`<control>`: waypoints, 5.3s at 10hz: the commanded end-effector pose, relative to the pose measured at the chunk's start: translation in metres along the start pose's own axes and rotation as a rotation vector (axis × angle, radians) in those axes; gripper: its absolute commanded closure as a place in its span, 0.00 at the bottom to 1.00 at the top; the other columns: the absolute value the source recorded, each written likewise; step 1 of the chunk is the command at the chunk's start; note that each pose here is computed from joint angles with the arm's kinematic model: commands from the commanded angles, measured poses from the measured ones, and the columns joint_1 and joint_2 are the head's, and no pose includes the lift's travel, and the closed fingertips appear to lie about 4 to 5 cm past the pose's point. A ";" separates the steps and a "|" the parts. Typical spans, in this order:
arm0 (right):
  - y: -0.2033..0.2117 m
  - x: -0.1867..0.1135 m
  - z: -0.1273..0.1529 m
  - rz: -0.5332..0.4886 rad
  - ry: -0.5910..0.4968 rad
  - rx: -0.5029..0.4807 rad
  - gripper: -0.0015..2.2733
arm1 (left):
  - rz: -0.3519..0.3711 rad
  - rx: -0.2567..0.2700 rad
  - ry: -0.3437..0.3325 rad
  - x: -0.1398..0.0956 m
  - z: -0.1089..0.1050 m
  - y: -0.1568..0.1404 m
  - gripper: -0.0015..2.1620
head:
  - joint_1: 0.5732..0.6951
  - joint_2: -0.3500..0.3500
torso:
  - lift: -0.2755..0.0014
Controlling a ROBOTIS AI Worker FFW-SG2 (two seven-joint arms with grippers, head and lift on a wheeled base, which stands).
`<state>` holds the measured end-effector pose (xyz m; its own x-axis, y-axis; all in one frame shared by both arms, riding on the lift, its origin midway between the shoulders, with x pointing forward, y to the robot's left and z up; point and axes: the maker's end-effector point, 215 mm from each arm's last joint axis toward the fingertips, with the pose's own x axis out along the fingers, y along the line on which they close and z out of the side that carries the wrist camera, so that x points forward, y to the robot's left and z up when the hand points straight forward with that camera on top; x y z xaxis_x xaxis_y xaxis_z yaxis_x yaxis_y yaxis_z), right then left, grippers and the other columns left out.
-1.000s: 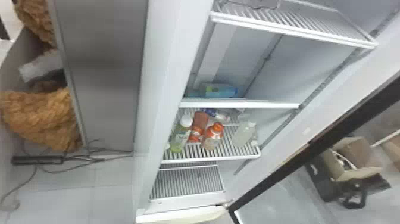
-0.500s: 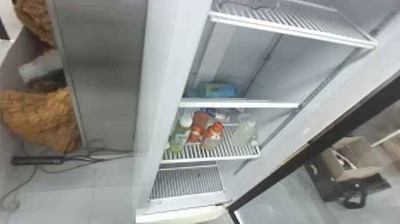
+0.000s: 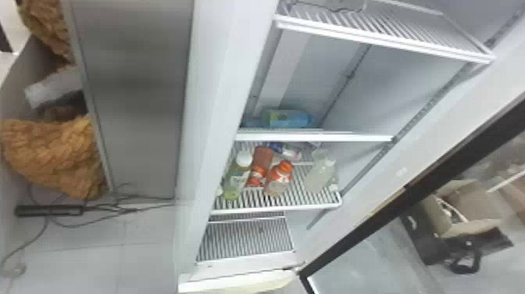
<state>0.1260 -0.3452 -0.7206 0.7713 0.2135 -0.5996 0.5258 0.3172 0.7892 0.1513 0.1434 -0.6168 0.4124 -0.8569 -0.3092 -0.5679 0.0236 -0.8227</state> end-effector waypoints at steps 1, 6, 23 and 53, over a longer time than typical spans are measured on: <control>-0.003 -0.003 0.000 -0.005 -0.004 0.005 0.06 | -0.009 0.009 -0.013 0.002 0.004 -0.002 0.18 | 1.00 0.00 | 0.99; -0.035 -0.020 0.014 -0.032 -0.143 0.081 0.00 | 0.099 0.044 -0.048 -0.014 0.024 0.019 0.00 | 1.00 0.00 | 0.99; -0.053 -0.024 -0.001 -0.061 -0.141 0.144 0.00 | 0.016 0.022 -0.102 0.002 0.039 0.017 0.00 | 1.00 0.00 | 0.99; -0.047 -0.015 -0.053 -0.071 0.105 0.202 0.00 | 0.079 -0.083 -0.070 0.000 0.025 0.046 0.00 | 1.00 0.00 | 0.99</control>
<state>0.0704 -0.3149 -0.7563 0.6976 0.2876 -0.6562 0.6443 0.1488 0.7502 0.1431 0.1574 -0.6664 0.4108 -0.8160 -0.4068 -0.6569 0.0446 -0.7527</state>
